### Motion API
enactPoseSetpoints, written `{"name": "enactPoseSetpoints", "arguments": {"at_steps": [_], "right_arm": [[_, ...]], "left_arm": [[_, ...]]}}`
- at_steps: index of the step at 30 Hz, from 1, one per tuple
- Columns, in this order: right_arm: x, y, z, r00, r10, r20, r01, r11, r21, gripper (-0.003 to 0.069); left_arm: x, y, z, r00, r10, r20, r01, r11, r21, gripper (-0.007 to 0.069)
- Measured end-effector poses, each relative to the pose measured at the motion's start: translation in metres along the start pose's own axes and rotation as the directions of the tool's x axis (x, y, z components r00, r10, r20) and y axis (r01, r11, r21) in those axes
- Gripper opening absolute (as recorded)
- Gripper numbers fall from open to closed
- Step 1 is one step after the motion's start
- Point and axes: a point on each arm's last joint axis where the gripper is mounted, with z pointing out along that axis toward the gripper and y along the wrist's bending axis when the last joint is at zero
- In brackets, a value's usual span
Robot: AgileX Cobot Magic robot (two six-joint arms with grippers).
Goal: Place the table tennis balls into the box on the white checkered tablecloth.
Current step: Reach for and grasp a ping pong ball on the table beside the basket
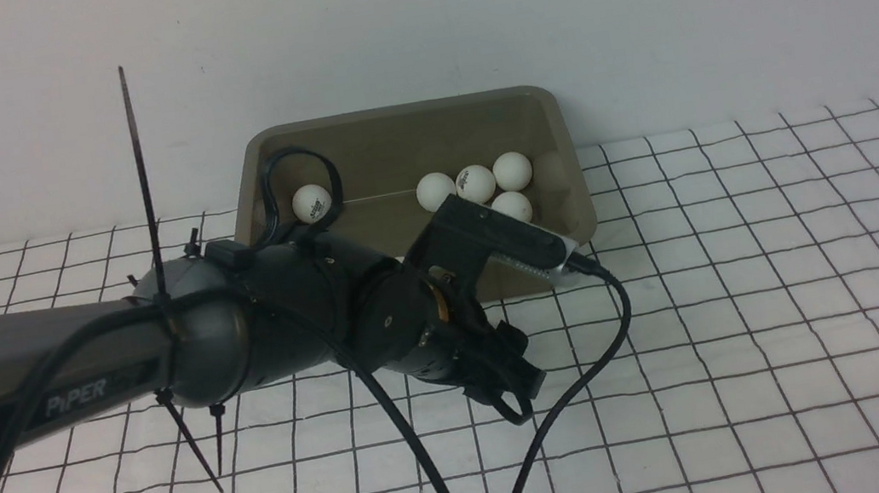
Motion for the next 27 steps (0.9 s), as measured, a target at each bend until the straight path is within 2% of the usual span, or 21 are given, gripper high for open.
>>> {"name": "enactPoseSetpoints", "arguments": {"at_steps": [17,27], "right_arm": [[0.000,0.000,0.000,1.000,0.000,0.000,0.000,1.000,0.000,0.0452],[0.000,0.000,0.000,1.000,0.000,0.000,0.000,1.000,0.000,0.0452]], "left_arm": [[-0.003,0.000,0.022,0.994,-0.024,0.108,0.023,1.000,0.005,0.0450],[0.002,0.026,0.022,0.996,-0.070,0.053,0.072,0.997,-0.035,0.0450]]}}
